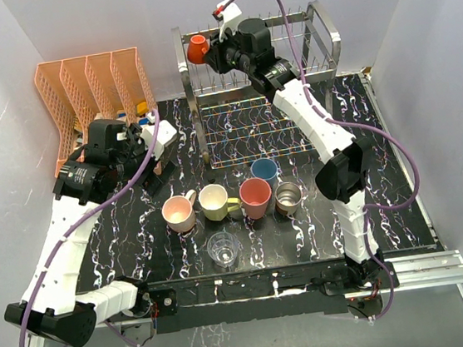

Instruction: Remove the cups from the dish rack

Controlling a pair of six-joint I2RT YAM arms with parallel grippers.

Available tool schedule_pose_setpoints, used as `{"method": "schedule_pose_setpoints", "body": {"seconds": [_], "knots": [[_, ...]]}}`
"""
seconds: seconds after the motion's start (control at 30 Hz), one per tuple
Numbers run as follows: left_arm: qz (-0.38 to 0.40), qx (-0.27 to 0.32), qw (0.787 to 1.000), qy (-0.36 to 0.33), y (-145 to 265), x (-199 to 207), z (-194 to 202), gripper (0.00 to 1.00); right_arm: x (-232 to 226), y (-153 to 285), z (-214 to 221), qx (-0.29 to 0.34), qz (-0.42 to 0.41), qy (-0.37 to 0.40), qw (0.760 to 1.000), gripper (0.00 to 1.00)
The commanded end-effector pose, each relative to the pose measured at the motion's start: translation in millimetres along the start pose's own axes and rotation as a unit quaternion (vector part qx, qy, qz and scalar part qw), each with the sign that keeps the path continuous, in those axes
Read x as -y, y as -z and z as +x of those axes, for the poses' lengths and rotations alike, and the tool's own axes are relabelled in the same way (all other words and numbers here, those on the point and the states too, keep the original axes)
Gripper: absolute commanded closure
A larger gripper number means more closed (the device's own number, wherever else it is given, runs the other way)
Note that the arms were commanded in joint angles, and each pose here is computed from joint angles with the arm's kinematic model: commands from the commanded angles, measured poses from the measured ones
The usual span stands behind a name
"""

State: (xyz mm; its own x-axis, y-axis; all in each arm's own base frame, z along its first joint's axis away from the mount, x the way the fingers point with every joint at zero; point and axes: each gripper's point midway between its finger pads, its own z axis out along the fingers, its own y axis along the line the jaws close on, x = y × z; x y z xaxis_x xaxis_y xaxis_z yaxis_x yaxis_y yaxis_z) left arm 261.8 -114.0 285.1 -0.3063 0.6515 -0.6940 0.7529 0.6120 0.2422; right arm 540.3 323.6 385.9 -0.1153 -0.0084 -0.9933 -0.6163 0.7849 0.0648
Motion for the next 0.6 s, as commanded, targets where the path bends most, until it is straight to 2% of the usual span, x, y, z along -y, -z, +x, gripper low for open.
{"method": "schedule_pose_setpoints", "body": {"seconds": [0.0,0.3,0.57], "knots": [[-0.001,0.013,1.000,0.006,4.2,0.5,-4.4,0.05,2.7,21.0,-65.8,0.094,0.024,0.015,0.995,0.92],[-0.013,0.022,1.000,-0.002,7.6,-5.1,-10.6,0.05,4.0,56.1,-128.5,0.181,0.051,-0.001,0.982,0.92],[-0.029,0.065,0.997,-0.022,11.5,-10.3,-26.5,0.06,4.4,114.0,-177.1,0.242,0.083,0.000,0.967,0.92]]}}
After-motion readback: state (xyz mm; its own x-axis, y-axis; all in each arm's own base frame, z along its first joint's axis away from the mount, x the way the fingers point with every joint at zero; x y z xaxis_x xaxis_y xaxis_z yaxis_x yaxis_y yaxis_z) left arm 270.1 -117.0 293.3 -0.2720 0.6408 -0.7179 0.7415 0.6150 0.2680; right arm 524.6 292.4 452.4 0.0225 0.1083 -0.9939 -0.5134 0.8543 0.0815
